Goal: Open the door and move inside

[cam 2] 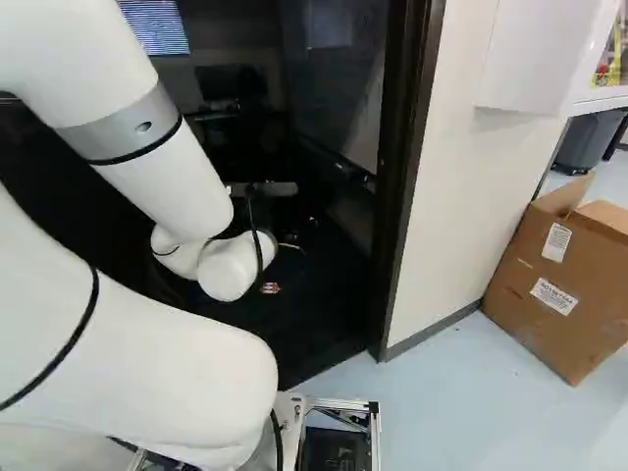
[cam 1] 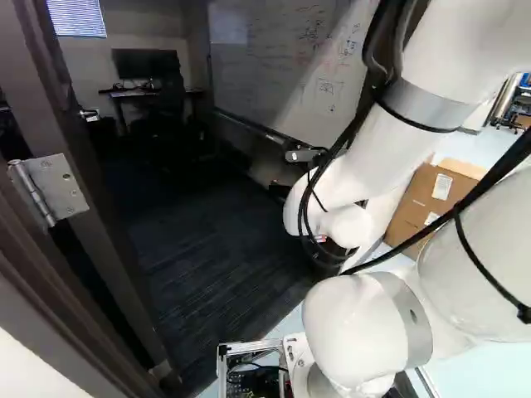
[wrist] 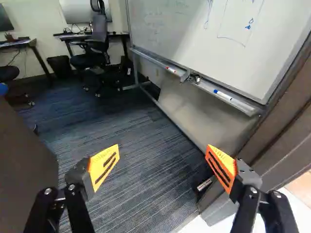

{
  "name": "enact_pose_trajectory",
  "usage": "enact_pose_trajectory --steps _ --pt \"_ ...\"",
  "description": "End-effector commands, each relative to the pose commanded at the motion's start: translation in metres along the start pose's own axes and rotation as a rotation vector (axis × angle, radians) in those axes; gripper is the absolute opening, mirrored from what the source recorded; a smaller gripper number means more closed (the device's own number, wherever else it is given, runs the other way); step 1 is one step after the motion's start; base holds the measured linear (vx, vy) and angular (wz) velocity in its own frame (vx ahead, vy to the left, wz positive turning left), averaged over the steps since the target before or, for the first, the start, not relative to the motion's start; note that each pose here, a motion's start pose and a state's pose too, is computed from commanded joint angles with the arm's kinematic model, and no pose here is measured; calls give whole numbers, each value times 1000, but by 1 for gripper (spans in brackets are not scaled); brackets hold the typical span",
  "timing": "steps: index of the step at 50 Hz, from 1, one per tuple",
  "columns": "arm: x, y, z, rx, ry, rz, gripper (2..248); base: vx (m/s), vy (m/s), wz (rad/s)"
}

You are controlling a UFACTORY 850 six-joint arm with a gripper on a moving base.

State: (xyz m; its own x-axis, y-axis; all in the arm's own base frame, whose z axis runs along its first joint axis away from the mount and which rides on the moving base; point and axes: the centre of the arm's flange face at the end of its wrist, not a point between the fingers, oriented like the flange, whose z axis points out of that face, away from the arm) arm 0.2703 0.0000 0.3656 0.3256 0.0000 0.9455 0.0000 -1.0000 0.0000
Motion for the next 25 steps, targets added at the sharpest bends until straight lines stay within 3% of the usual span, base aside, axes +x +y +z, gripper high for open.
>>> enact_pose_trajectory --steps 14,25 --pt "0 0 0 0 0 0 247 121 20 96" --pt "0 0 0 0 0 0 247 141 49 239"
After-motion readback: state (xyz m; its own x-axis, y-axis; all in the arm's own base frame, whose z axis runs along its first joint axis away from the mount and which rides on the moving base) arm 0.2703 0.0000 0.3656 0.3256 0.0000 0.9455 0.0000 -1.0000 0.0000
